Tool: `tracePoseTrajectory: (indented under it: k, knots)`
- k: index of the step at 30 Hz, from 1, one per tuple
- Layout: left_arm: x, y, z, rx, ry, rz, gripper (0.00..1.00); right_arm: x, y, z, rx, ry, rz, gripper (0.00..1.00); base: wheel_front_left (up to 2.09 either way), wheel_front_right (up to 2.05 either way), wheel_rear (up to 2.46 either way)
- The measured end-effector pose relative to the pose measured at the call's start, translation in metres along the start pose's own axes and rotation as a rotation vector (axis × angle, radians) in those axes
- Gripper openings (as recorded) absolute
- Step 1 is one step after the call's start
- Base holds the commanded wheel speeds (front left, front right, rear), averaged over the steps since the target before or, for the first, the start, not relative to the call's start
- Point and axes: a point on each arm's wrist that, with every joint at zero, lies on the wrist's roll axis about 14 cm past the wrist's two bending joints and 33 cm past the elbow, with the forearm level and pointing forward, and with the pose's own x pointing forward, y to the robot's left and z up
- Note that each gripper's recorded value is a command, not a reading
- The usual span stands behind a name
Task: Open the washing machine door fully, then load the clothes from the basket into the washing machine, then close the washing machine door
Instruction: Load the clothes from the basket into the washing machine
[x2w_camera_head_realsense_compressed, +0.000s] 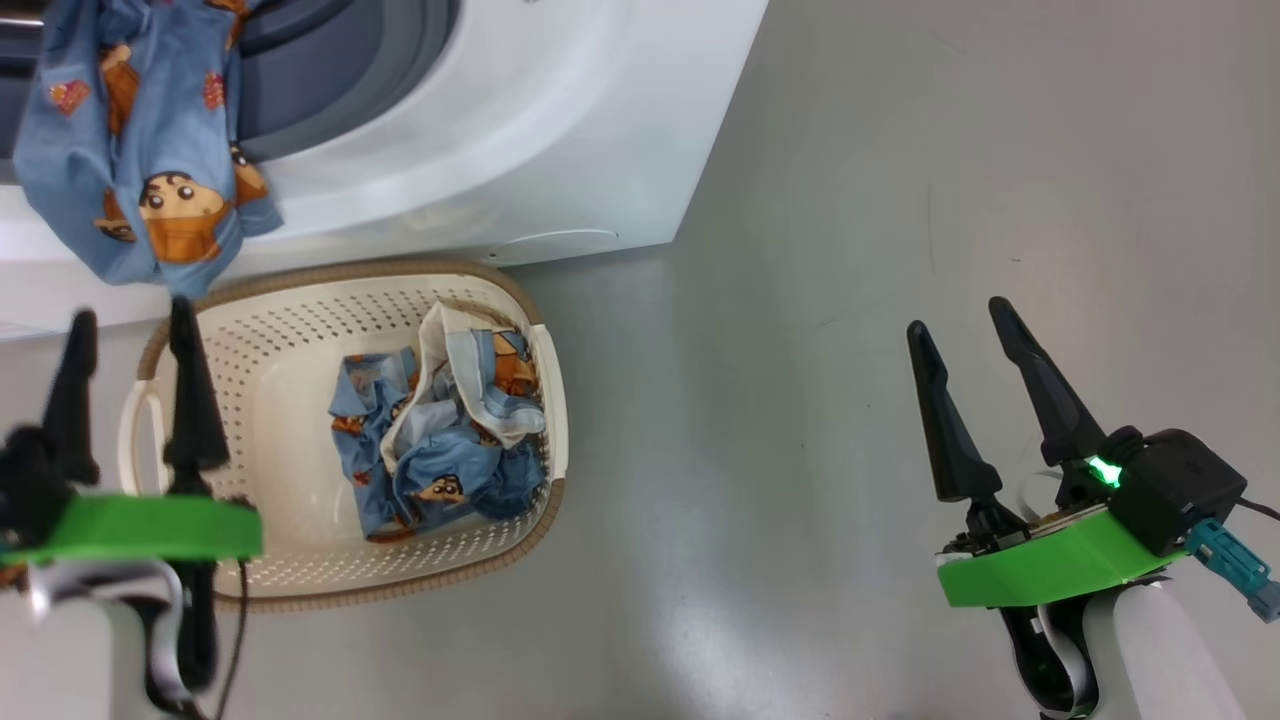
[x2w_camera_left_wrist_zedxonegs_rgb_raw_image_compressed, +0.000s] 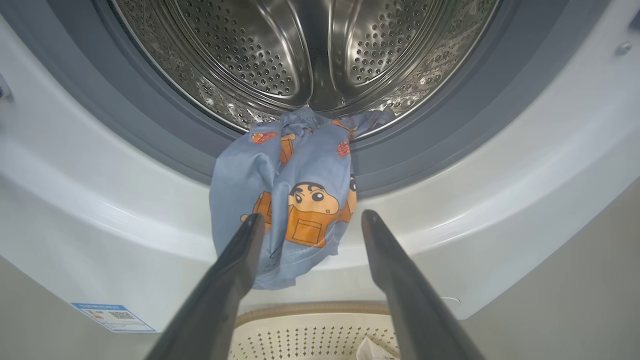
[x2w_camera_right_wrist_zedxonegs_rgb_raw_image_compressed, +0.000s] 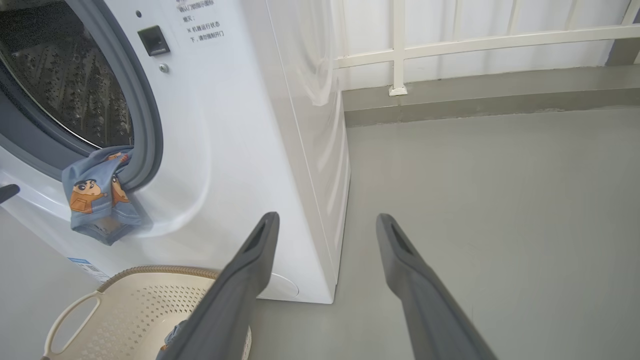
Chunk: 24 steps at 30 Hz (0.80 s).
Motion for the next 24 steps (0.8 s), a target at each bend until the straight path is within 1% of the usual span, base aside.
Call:
tracePoseTrajectory:
  k: [7,10,14,17,24]
  knots:
    - [0.03,-0.002,0.001,0.026,0.016,-0.027,1.0,-0.001,-0.002,-0.004,-0.001,0.011,-0.005,1.0,0.0,0.0,0.0]
    - [0.04,-0.003,-0.011,0.014,0.079,-0.033,1.0,-0.001,-0.004,-0.005,-0.003,0.014,-0.011,1.0,0.0,0.0,0.0]
    - [0.052,0.0,-0.028,0.034,0.177,-0.044,1.0,-0.001,-0.006,-0.008,-0.003,0.021,-0.016,1.0,0.0,0.0,0.0]
    - [0.061,0.002,-0.036,0.041,0.221,-0.048,1.0,0.0,-0.007,-0.011,-0.003,0.027,-0.018,1.0,0.0,0.0,0.0]
    - [0.071,0.004,-0.058,-0.009,0.318,-0.035,1.0,0.002,-0.009,-0.016,-0.002,0.037,-0.021,1.0,0.0,0.0,0.0]
